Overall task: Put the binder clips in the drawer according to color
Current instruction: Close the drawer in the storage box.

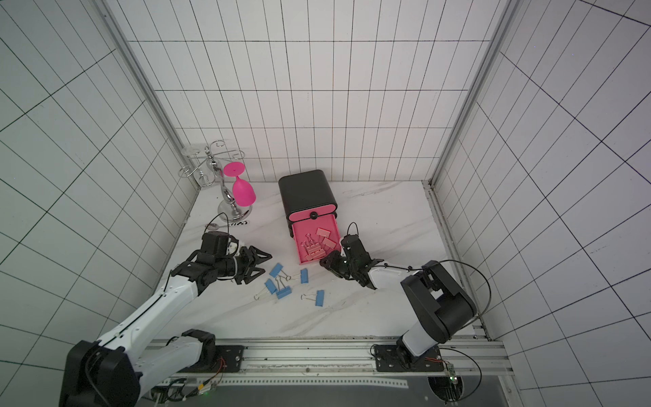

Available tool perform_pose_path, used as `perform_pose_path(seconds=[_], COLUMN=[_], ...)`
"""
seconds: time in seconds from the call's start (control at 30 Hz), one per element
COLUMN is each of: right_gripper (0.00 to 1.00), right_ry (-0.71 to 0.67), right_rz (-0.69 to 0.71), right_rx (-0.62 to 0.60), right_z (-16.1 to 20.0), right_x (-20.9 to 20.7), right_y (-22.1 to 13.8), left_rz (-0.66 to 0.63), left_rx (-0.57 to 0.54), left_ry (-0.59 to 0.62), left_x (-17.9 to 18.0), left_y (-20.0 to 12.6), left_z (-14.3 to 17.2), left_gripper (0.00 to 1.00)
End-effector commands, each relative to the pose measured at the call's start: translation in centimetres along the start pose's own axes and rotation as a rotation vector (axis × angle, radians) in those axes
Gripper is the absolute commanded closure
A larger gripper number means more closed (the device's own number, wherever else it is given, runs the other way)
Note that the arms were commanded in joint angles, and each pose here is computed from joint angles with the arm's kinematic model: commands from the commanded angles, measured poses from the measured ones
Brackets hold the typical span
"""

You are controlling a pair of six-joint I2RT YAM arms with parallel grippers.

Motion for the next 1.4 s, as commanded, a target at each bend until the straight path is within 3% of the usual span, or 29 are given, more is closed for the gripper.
perform_pose_path(seconds=[0.0,0.3,0.6,1.37], right_gripper=[0.65,0.65,0.66,0.67], right_ry=[-0.006,-0.014,-0.086,-0.111], right_rz=[-0.042,-0.045,-0.064,-0.053], right_rx=[-0.013,-0.029,-0.11,-0.125], right_z=[-0.3,-0.7,-1.9,-4.0], right_x=[0.7,0.7,3.0,4.2], right_y=[0.6,1.1,-1.2,-1.9], left_rz=[0.028,0.027,0.03,0.04], left_rx=[-0.007,-0.012,-0.016,-0.021], left_ry=[0.034,0.049,0.054,0.058], left_x=[-1.2,-1.9,-2.2,-2.2], left_y=[-0.8,-1.3,-1.7,-2.1], left_z=[0.1,-0.2,-0.1,0.1], left_gripper=[0.36,0.36,0.36,0.36])
Point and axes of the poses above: each gripper's point midway between its finger pads, its own y axis out along the fingers, its own x axis along the line the jaws close on, z = x × y, the point moved 8 cm from there along -y, back along the fingers, and after that the axes turned 4 degrees about -y, right-handed, at the moved point
